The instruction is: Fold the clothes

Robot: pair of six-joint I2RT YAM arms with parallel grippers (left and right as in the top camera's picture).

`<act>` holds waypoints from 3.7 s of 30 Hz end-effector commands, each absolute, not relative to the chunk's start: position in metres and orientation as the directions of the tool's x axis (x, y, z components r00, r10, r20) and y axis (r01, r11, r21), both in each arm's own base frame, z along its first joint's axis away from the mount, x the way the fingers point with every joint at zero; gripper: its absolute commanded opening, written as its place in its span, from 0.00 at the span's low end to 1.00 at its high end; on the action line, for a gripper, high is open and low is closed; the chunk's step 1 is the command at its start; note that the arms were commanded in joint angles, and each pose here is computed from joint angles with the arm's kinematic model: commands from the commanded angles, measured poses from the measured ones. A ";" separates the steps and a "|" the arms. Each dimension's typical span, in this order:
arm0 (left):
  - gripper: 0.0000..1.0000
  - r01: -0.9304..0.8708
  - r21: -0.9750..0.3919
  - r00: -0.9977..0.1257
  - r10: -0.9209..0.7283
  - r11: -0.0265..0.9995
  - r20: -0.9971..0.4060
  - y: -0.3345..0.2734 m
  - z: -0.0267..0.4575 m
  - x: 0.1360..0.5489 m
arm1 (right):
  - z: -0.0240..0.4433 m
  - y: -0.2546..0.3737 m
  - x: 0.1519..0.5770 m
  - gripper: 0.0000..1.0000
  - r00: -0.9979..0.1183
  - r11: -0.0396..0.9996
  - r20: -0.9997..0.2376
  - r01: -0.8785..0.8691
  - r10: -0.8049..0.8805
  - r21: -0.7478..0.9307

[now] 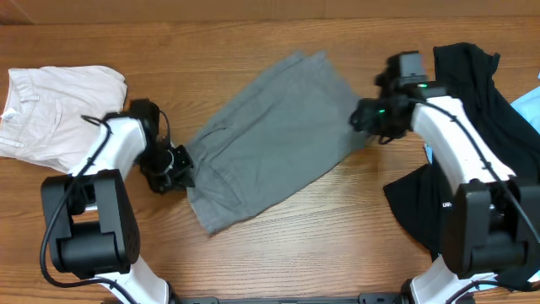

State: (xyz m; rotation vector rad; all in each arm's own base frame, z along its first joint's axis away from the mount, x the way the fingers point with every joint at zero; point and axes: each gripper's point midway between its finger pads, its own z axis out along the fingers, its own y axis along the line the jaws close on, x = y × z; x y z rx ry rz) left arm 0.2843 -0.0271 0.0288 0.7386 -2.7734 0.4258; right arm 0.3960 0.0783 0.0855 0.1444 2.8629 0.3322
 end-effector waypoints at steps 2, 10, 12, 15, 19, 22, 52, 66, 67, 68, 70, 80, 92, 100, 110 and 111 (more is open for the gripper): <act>0.04 -0.404 -0.265 -0.910 -0.354 0.876 0.216 -0.021 0.088 0.316 | 0.102 0.141 0.390 0.50 -0.940 0.939 -0.318 -0.216 -0.126 0.269; 0.04 -0.366 -0.302 -0.930 -0.341 0.880 0.134 -0.020 0.171 0.336 | 0.077 0.224 0.369 0.38 -0.909 0.873 -0.309 -0.374 -0.279 0.312; 0.04 -0.354 -0.324 -0.935 -0.342 0.878 0.094 -0.022 0.187 0.344 | 0.067 0.248 0.360 0.37 -0.902 0.834 -0.295 -0.411 -0.315 0.367; 0.04 -0.326 -0.390 -0.941 -0.336 0.861 0.045 -0.030 0.209 0.355 | 0.050 0.291 0.341 0.36 -0.890 0.758 -0.270 -0.455 -0.368 0.467; 0.04 -0.286 -0.521 -0.943 -0.333 0.804 0.005 -0.049 0.232 0.370 | 0.027 0.349 0.310 0.36 -0.878 0.692 -0.242 -0.475 -0.412 0.544; 0.04 -0.271 -0.578 -0.947 -0.321 0.770 0.015 -0.059 0.239 0.372 | 0.031 0.392 0.298 0.37 -0.837 0.631 -0.331 -0.547 -0.436 0.550; 0.08 -0.217 -0.572 -0.956 -0.290 0.791 -0.038 -0.097 0.239 0.385 | 0.053 0.177 0.354 0.49 -0.971 0.972 -0.191 -0.176 -0.145 0.156; 0.13 -0.088 -0.429 -0.988 -0.135 0.899 -0.080 -0.182 0.202 0.382 | 0.001 0.188 0.342 0.47 -0.971 0.950 -0.164 -0.208 -0.173 0.231; 0.13 -0.074 -0.412 -0.990 -0.115 0.908 -0.075 -0.189 0.195 0.381 | 0.000 0.188 0.342 0.46 -0.972 0.951 -0.161 -0.207 -0.173 0.230; 0.13 -0.063 -0.404 -0.993 -0.099 0.913 -0.070 -0.195 0.189 0.381 | -0.001 0.188 0.341 0.46 -0.972 0.951 -0.158 -0.206 -0.173 0.230; 0.14 -0.039 -0.389 -0.997 -0.063 0.920 -0.050 -0.211 0.173 0.379 | -0.001 0.188 0.341 0.47 -0.972 0.951 -0.158 -0.206 -0.173 0.230; 0.60 0.062 -0.382 -0.998 0.065 0.922 -0.005 -0.243 0.133 0.377 | 0.002 0.181 0.335 0.59 -0.981 0.961 -0.123 -0.175 -0.151 0.215; 0.76 -0.090 -0.249 -0.961 -0.150 0.964 -0.233 -0.129 0.186 0.433 | 0.158 0.164 0.373 0.64 -0.929 0.931 -0.359 -0.202 -0.085 0.303; 0.73 -0.134 -0.225 -0.972 -0.172 0.965 -0.162 -0.122 0.133 0.454 | 0.156 0.226 0.323 0.63 -0.924 0.777 -0.278 -0.373 -0.262 0.508; 0.73 -0.167 -0.123 -0.982 -0.153 0.978 0.114 -0.119 0.040 0.426 | 0.062 0.226 0.279 0.64 -0.945 0.820 0.005 -0.282 -0.328 0.498; 0.73 -0.172 -0.105 -0.975 -0.154 0.979 0.158 -0.117 0.032 0.418 | 0.054 0.224 0.274 0.64 -0.944 0.825 0.029 -0.271 -0.328 0.495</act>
